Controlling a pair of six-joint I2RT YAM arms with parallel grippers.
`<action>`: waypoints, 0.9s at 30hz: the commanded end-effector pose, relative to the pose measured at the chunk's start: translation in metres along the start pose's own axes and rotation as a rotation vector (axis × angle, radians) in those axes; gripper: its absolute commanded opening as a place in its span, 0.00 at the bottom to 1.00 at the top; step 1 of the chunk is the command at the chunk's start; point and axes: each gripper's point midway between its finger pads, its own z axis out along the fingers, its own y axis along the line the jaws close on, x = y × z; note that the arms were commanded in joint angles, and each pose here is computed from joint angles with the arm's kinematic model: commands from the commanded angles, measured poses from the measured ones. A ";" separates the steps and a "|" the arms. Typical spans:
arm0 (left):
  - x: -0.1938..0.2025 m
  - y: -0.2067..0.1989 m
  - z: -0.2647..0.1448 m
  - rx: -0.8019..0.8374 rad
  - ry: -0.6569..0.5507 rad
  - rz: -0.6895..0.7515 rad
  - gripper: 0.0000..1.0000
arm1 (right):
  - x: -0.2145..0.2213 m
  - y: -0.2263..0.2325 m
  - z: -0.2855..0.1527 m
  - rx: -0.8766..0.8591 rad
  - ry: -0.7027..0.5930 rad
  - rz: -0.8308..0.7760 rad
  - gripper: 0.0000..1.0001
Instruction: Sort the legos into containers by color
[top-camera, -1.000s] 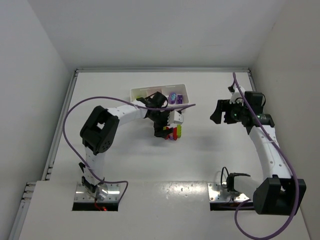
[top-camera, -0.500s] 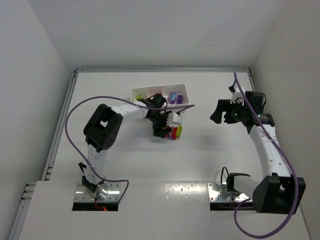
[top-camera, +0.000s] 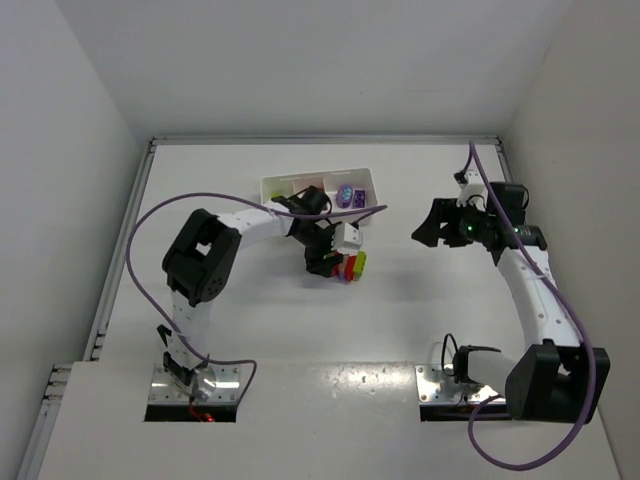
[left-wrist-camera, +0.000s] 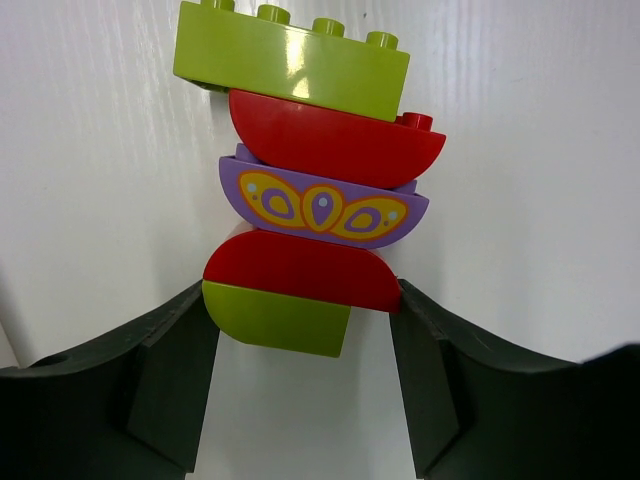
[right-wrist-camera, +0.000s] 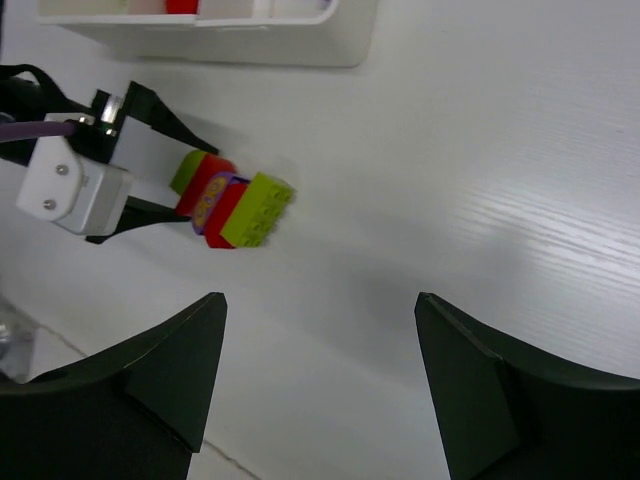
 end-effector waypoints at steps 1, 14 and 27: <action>-0.046 -0.002 -0.039 -0.037 -0.149 0.031 0.30 | 0.004 0.032 0.006 -0.194 0.006 0.067 0.77; -0.116 -0.014 -0.088 -0.154 -0.328 0.020 0.28 | 0.011 0.085 0.020 -0.626 0.126 0.493 0.79; -0.147 -0.025 -0.099 -0.157 -0.390 0.069 0.27 | -0.005 0.100 0.023 -0.723 0.140 0.473 0.81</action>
